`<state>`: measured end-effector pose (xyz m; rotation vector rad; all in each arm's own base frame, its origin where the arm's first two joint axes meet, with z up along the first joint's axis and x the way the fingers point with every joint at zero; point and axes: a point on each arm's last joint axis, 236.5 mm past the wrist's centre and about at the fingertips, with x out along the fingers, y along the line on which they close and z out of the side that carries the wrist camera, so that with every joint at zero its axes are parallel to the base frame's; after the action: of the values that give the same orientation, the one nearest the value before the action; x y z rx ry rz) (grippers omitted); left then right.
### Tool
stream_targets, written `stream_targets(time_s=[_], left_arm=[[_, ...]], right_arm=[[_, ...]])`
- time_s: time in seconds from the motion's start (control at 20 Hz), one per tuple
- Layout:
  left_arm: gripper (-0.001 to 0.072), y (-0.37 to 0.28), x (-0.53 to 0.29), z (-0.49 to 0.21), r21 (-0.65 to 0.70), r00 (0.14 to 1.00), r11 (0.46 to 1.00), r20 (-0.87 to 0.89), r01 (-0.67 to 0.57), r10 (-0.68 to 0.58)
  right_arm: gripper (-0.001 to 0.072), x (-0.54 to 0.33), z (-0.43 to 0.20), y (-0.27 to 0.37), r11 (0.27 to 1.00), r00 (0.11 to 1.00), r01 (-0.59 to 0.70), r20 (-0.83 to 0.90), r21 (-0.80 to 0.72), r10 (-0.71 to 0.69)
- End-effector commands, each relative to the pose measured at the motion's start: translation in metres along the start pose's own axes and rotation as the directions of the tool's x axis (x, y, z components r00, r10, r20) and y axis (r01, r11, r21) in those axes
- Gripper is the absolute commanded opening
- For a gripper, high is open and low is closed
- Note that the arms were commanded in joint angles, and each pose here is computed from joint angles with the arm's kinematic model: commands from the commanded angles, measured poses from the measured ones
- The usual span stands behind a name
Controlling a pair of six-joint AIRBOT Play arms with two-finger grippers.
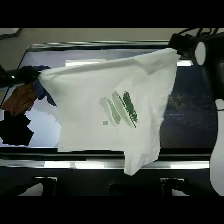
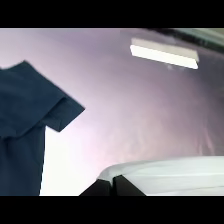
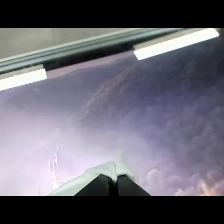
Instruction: Fold the shirts.
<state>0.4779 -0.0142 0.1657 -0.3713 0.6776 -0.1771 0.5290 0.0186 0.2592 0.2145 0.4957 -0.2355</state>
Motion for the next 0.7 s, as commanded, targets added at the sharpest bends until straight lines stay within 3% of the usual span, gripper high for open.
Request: stream_targets(time_s=[0.0,0.15,0.3,0.35,0.4,0.45,0.6,0.65], left_arm=[[0.0031,0.043,0.081,-0.070,-0.078,0.977,0.996,-0.213,-0.038,0.021],[0.0031,0.039,0.112,-0.113,-0.131,0.942,0.991,-0.335,-0.018,-0.028],[0.0046,0.028,0.119,-0.149,-0.136,0.892,0.991,-0.448,0.003,-0.064],[0.0172,0.027,0.116,-0.151,-0.139,0.884,0.990,-0.463,0.006,-0.070],[0.0389,0.029,0.110,-0.148,-0.145,0.877,0.989,-0.475,0.008,-0.077],[0.0542,0.033,0.098,-0.142,-0.162,0.864,0.987,-0.495,0.009,-0.089],[0.0531,0.062,0.047,-0.137,-0.212,0.801,0.977,-0.586,-0.008,-0.121],[0.0491,0.077,0.030,-0.151,-0.227,0.763,0.973,-0.636,-0.043,-0.115]], right_arm=[[0.0048,0.088,-0.069,0.029,0.977,0.989,-0.015,-0.139,0.211,0.045],[0.0047,0.120,-0.132,0.048,0.958,0.947,-0.007,-0.307,0.286,0.099],[0.0049,0.125,-0.167,0.042,0.969,0.906,0.036,-0.416,0.244,0.071],[0.0174,0.121,-0.165,0.036,0.975,0.899,0.028,-0.432,0.222,0.073],[0.0381,0.113,-0.158,0.028,0.977,0.891,0.013,-0.446,0.212,0.085],[0.0403,0.104,-0.147,0.016,0.976,0.883,-0.005,-0.457,0.217,0.106],[0.0403,0.066,-0.115,-0.046,0.962,0.847,-0.057,-0.498,0.266,0.188],[0.0403,0.052,-0.124,-0.075,0.962,0.800,-0.043,-0.567,0.269,0.194]])
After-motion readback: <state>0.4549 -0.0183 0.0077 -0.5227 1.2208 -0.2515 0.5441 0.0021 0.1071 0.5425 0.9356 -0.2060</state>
